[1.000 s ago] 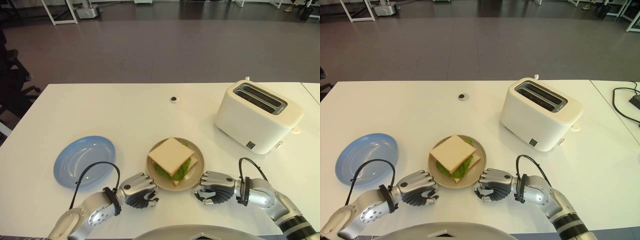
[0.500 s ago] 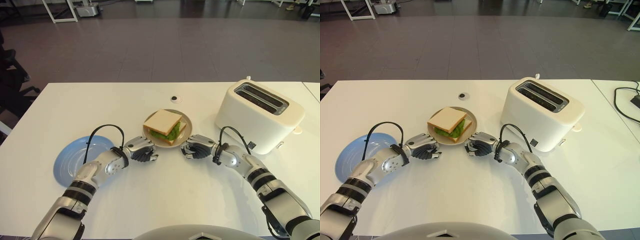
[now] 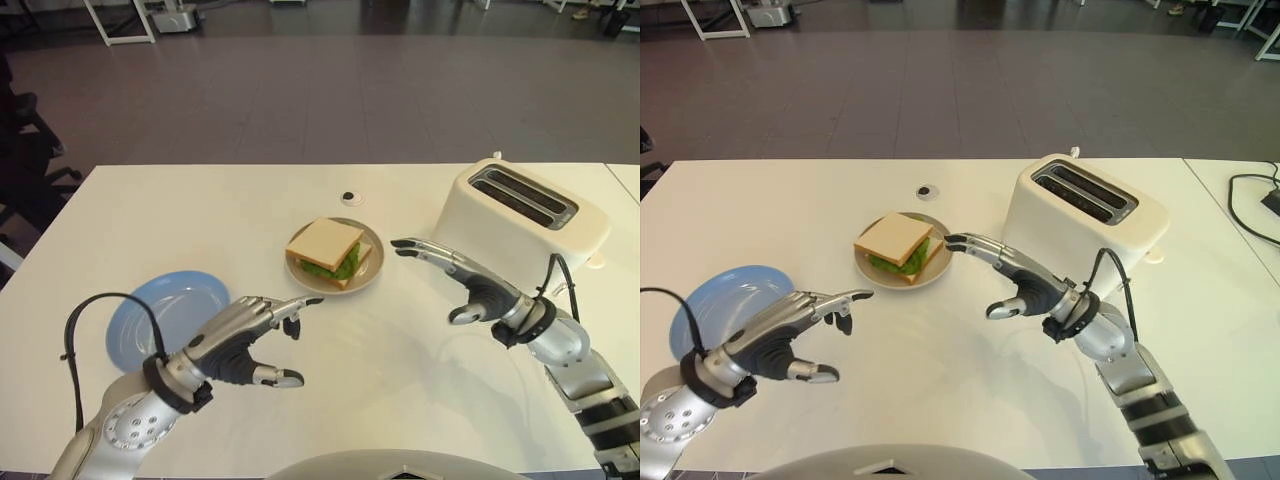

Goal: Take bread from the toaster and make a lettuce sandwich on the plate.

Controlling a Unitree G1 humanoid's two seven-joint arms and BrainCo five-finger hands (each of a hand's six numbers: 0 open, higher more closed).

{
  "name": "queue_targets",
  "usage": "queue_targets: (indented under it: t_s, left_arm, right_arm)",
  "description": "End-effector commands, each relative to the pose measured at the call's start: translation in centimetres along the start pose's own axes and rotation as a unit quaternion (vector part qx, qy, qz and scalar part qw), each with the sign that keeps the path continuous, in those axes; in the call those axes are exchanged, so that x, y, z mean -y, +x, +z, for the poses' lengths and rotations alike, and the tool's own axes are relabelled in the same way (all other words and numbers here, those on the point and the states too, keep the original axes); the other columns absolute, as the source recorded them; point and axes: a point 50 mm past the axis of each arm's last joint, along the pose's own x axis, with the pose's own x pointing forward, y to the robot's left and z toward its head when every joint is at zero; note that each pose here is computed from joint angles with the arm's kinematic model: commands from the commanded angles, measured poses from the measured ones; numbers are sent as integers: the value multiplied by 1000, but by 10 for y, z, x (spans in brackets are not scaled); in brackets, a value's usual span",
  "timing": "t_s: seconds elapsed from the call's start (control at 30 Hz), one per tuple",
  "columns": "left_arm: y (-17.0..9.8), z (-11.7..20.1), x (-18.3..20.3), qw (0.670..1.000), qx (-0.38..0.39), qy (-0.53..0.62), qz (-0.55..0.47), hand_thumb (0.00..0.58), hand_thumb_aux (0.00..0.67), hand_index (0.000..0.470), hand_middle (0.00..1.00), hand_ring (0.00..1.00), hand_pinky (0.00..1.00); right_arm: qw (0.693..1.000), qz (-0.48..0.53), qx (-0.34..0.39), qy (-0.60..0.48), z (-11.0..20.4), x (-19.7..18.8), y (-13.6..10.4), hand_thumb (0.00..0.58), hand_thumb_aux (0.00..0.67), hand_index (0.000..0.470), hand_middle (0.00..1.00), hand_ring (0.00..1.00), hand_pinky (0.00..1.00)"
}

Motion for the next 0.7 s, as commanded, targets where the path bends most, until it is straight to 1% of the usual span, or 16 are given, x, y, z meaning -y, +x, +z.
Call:
queue_targets:
  t_s: [0.03,0.1,0.2,0.3,0.43,0.57,0.7]
  left_arm:
    - [10,-19,25,986,3,-141,83,0,0,0,0,0,0]
    - [15,-28,37,975,4,-198,97,0,0,0,0,0,0]
    - [16,-38,44,958,14,-258,123,0,0,0,0,0,0]
    - [15,-52,36,953,9,-265,149,0,0,0,0,0,0]
    - [20,-60,21,936,38,-293,191,0,0,0,0,0,0]
    - [22,-63,17,939,48,-282,193,0,0,0,0,0,0]
    - [25,-61,16,942,55,-273,189,0,0,0,0,0,0]
  right_arm:
    - [991,-69,-38,105,-31,-6,-7,0,0,0,0,0,0]
    - [987,-67,-53,136,-41,-9,-8,0,0,0,0,0,0]
    - [988,-44,-52,140,-45,-15,-9,0,0,0,0,0,0]
    - [990,-45,-28,129,-40,-13,-11,0,0,0,0,0,0]
    - [989,-58,0,135,-35,-9,-18,0,0,0,0,0,0]
    - [987,-52,16,154,-35,-10,-14,0,0,0,0,0,0]
    - [982,-69,21,176,-34,-5,-15,0,0,0,0,0,0]
